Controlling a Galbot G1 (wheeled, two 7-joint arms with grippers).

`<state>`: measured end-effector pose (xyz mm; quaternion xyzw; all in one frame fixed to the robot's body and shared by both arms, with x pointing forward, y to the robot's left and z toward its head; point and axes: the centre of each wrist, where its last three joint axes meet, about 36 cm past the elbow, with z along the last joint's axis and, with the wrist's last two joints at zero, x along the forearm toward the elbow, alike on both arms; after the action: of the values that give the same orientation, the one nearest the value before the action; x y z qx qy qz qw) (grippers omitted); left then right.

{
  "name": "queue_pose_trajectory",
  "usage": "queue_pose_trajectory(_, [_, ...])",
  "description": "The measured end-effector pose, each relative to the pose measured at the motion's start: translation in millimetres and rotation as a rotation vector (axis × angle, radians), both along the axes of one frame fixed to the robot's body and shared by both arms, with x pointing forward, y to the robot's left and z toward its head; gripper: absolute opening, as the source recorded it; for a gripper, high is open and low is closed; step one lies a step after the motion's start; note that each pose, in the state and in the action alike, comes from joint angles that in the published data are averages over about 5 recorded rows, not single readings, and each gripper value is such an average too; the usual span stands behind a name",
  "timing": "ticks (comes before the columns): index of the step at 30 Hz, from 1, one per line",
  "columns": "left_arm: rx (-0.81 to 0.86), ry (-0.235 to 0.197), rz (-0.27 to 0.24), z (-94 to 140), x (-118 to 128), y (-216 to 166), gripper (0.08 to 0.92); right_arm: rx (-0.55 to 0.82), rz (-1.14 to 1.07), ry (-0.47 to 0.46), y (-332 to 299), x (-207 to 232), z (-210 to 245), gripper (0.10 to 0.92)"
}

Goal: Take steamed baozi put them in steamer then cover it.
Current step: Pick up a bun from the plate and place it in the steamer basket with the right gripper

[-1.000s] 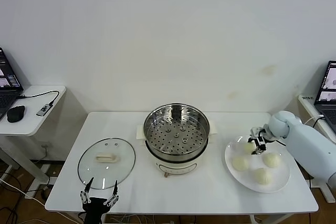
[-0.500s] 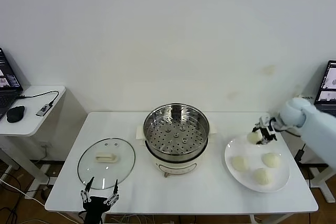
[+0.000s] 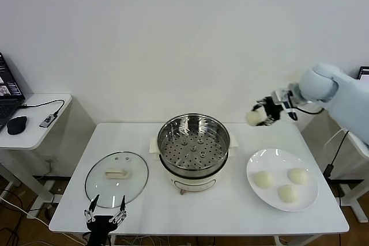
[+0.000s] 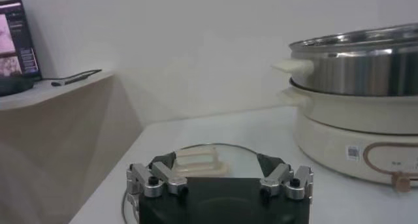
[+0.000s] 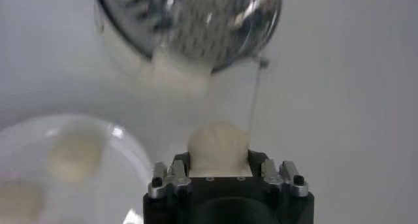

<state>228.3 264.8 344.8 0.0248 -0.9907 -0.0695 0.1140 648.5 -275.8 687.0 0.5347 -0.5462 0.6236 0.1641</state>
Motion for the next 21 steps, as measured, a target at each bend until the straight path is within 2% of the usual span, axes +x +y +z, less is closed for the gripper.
queue_pose_trajectory(10, [-0.012, -0.002, 0.010, 2.3, 0.7, 3.6, 0.823, -0.068, 0.239, -0.014, 89.8, 17.6, -20.5, 0.560])
queue_pose_trajectory(21, [-0.013, -0.013, 0.028, 4.2, 4.2, 8.4, 0.823, -0.220, 0.482, -0.095, 152.4, 37.9, -55.5, 0.566])
